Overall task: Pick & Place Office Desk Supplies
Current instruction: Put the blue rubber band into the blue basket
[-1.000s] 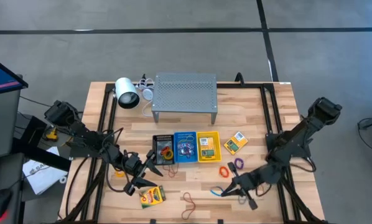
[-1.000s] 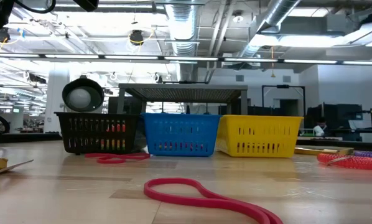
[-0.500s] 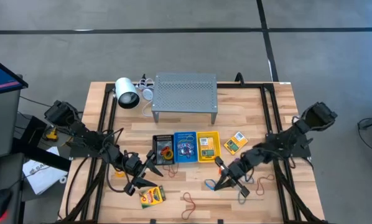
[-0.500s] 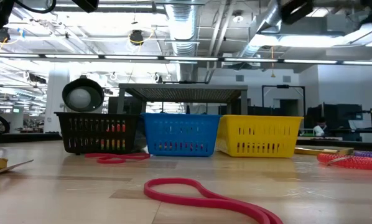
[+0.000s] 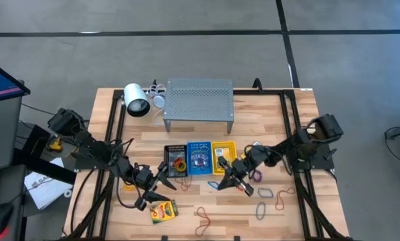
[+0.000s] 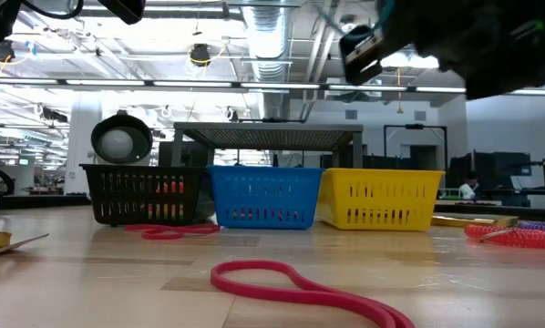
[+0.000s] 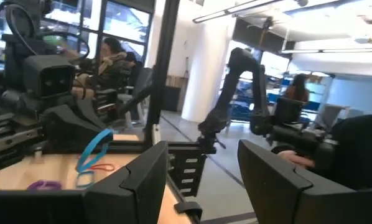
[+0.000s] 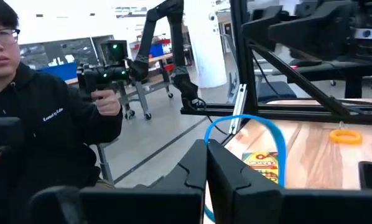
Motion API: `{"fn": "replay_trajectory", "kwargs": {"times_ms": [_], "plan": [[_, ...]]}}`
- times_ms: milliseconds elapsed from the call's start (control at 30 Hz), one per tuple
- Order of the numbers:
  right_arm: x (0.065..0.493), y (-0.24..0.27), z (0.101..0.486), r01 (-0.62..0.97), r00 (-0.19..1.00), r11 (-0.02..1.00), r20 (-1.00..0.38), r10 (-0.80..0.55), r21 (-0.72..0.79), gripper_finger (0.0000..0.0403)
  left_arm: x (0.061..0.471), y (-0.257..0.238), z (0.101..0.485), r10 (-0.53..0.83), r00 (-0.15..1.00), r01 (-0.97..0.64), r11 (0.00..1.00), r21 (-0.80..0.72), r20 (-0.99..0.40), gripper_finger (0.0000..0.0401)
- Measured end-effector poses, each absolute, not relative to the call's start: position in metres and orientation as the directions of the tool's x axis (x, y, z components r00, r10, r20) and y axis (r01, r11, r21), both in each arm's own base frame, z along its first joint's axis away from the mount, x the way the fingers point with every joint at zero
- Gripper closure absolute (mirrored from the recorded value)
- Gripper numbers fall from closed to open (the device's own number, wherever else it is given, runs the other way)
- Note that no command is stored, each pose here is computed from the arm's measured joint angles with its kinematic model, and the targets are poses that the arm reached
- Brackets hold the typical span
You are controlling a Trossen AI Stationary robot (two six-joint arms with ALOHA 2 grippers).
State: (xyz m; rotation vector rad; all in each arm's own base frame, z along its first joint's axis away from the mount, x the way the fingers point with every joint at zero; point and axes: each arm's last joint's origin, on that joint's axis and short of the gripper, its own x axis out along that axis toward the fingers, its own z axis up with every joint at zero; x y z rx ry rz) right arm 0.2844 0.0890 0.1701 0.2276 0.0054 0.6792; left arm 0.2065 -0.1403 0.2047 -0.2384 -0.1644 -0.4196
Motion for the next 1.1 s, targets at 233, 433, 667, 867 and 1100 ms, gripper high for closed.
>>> {"fn": "replay_trajectory", "kwargs": {"times_ms": [233, 433, 667, 867, 1100], "plan": [[0.316, 0.073, 0.173, -0.691, 0.721, 0.702, 0.096, 0.686, 0.175, 0.0403, 0.211, -0.132, 0.194, -0.163, 0.982, 0.179, 0.964, -0.196, 0.092, 0.021], [0.341, 0.053, 0.183, -0.75, 0.66, 0.646, 0.115, 0.742, 0.14, 0.0403, 0.223, -0.113, 0.192, -0.112, 0.991, 0.123, 0.975, -0.186, 0.07, 0.021], [0.351, 0.038, 0.191, -0.778, 0.627, 0.614, 0.106, 0.771, 0.136, 0.0403, 0.236, -0.093, 0.191, -0.114, 0.992, 0.12, 0.978, -0.169, 0.045, 0.021], [0.352, 0.034, 0.191, -0.771, 0.635, 0.622, 0.104, 0.765, 0.136, 0.0403, 0.252, -0.086, 0.202, -0.138, 0.99, 0.139, 0.985, -0.103, 0.022, 0.021], [0.352, 0.032, 0.192, -0.769, 0.639, 0.628, 0.11, 0.762, 0.115, 0.0403, 0.268, -0.082, 0.215, -0.182, 0.983, 0.181, 0.982, -0.061, -0.017, 0.021]]}}
